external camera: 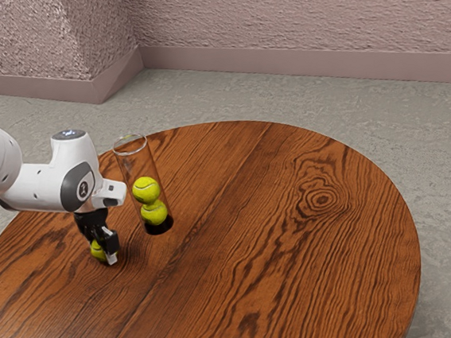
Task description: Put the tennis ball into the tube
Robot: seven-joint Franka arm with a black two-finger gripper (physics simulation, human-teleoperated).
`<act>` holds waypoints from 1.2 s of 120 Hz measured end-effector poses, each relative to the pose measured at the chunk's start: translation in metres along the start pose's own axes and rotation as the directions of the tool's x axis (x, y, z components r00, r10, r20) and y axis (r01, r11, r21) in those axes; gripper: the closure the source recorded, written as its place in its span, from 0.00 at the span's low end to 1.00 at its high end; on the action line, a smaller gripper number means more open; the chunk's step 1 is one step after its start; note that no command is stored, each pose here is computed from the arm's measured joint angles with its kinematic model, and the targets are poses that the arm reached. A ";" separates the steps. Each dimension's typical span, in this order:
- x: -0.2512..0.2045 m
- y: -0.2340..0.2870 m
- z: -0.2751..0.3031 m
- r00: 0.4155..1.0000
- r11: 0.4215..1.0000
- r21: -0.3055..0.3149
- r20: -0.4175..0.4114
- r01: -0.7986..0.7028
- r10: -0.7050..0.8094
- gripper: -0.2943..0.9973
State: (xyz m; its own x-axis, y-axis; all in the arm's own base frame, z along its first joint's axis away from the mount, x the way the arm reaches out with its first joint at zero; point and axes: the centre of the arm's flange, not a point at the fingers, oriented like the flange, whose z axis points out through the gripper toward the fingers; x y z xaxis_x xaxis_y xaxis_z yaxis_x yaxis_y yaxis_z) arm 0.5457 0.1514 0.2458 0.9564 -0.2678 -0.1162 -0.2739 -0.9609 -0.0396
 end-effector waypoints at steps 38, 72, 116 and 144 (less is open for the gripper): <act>0.002 -0.001 -0.029 0.999 0.999 0.029 -0.043 0.020 -0.019 0.68; -0.002 -0.002 -0.064 0.995 0.998 0.031 -0.086 0.054 -0.051 0.67; 0.005 -0.024 -0.228 0.967 0.993 0.086 -0.247 0.084 -0.060 0.71; 0.049 -0.003 -0.312 0.963 0.992 0.123 -0.268 0.025 0.009 0.72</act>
State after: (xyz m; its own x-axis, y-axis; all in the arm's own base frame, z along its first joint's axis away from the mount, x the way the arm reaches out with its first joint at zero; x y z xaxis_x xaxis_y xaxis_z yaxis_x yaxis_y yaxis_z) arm 0.6252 0.1191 0.5500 0.9460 -0.2856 0.1535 -0.2605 -0.9514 -0.1642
